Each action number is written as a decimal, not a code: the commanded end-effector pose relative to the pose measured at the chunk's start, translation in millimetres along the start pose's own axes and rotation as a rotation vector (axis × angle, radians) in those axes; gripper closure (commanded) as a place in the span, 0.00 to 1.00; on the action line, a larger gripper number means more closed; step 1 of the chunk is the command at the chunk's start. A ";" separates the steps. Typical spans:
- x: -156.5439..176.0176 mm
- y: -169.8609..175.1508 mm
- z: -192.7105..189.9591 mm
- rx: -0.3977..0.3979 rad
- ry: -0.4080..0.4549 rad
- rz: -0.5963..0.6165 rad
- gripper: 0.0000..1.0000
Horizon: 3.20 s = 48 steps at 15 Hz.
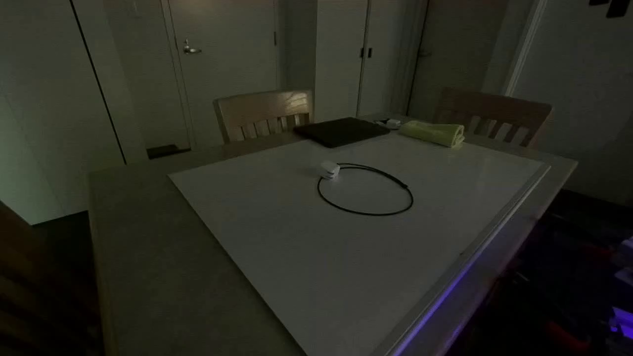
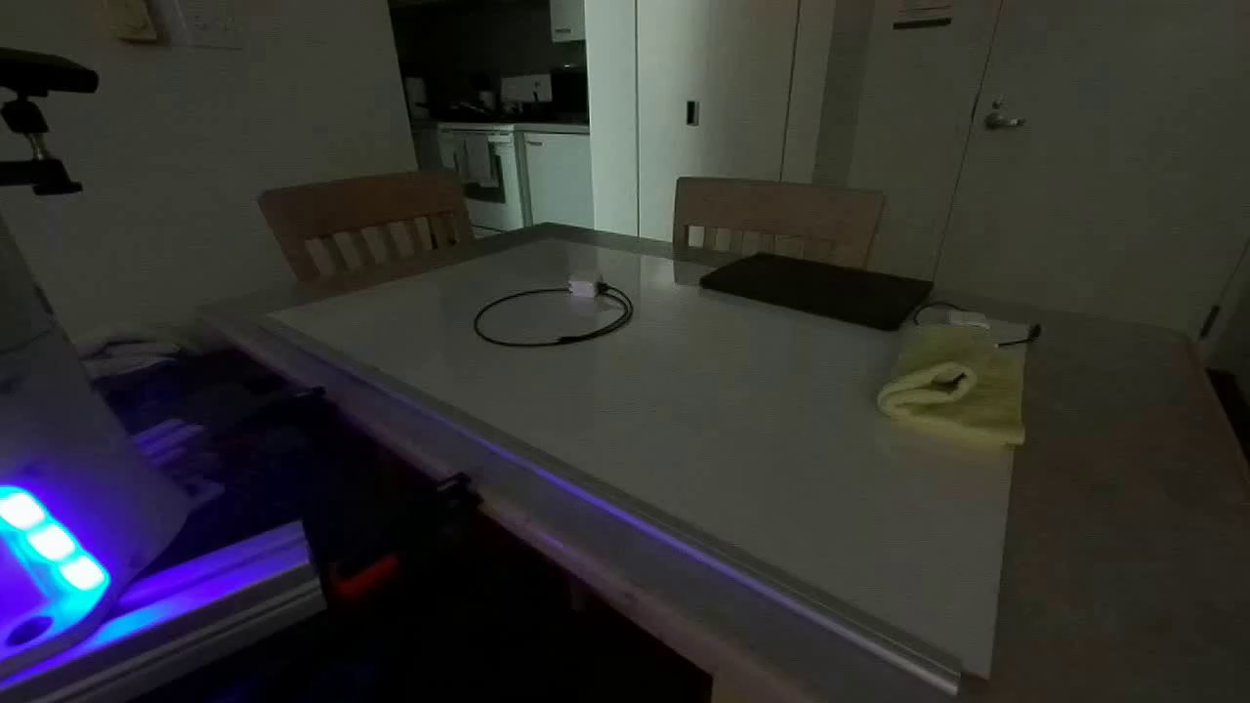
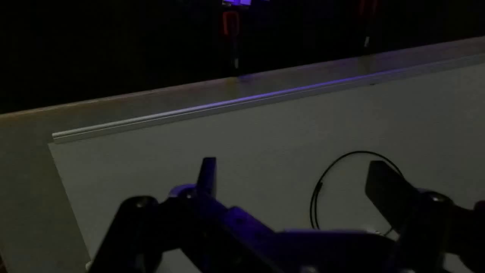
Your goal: Stretch out the ends of the charger at opposite sides
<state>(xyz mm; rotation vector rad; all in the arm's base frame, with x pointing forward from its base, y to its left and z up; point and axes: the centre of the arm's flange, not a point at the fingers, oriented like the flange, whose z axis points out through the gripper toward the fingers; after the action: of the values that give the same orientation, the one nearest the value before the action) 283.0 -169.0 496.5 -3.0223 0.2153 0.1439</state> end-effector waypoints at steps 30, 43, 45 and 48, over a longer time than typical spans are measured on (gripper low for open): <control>25.0 3.4 1.5 0.000 -0.026 -0.025 0.00; 121.4 -62.4 66.1 0.017 -0.224 -0.453 0.00; 130.1 -65.1 75.9 0.019 -0.252 -0.493 0.00; 133.1 -64.8 76.4 0.019 -0.254 -0.503 0.00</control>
<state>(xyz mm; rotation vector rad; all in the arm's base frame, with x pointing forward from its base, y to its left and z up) 417.0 -114.6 413.9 -2.8885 -0.5529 0.4665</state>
